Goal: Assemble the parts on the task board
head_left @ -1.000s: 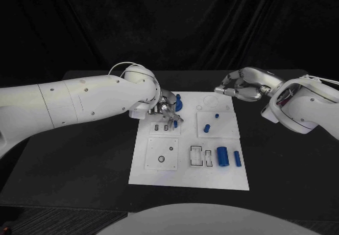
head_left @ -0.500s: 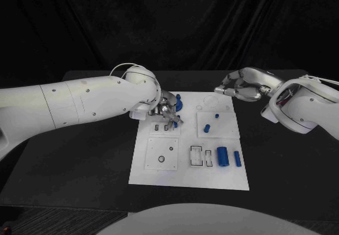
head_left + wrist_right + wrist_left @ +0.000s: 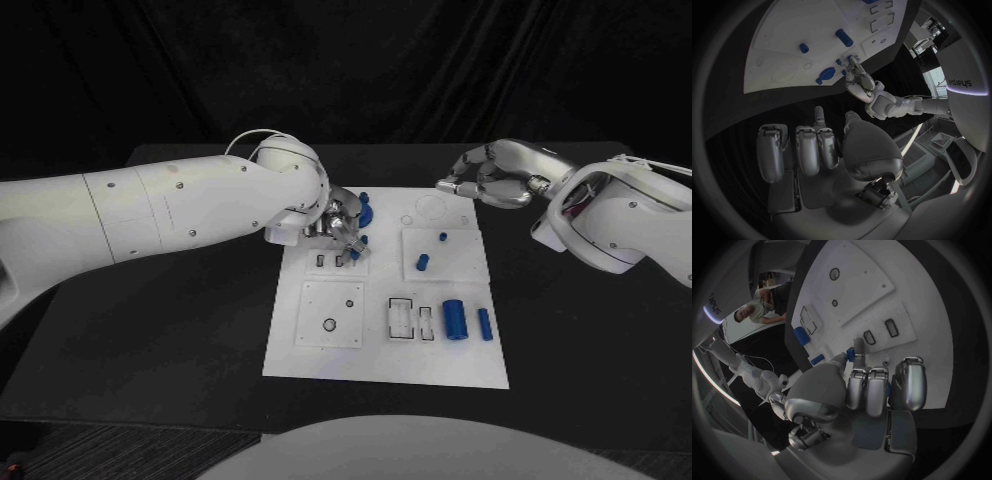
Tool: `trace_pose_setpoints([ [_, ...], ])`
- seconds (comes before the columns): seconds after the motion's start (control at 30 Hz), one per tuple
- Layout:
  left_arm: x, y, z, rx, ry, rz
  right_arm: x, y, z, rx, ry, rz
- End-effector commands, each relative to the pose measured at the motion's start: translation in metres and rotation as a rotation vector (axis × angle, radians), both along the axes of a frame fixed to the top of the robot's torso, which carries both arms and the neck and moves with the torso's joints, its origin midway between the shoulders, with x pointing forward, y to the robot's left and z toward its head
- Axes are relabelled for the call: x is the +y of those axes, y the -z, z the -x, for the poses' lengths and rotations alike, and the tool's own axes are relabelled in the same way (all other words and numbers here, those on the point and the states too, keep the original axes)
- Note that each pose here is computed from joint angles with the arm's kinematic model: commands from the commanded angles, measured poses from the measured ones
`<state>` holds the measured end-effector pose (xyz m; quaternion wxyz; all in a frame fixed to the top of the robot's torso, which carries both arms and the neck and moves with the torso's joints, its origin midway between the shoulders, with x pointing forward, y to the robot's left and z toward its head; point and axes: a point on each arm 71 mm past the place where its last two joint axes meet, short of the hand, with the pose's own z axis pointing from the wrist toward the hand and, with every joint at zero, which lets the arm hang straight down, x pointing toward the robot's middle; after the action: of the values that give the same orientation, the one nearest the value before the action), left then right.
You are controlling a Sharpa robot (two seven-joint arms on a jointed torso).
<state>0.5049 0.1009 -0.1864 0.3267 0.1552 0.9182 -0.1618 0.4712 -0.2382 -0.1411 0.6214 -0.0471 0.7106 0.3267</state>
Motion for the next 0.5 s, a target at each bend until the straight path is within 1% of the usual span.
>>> trace_pose_setpoints([
  [0.03, -0.0012, 0.0020, 0.0015, 0.012, 0.015, -0.004, -0.0002, 0.0010, -0.0002, 0.001, 0.004, 0.001],
  [0.33, -0.0014, 0.0011, 0.0018, 0.000, 0.011, 0.011, -0.0004, 0.0022, -0.0005, 0.013, 0.006, 0.008],
  [0.5, 0.0003, 0.0006, 0.0023, -0.006, 0.006, 0.018, -0.0009, 0.0029, -0.0006, 0.019, 0.008, 0.012],
])
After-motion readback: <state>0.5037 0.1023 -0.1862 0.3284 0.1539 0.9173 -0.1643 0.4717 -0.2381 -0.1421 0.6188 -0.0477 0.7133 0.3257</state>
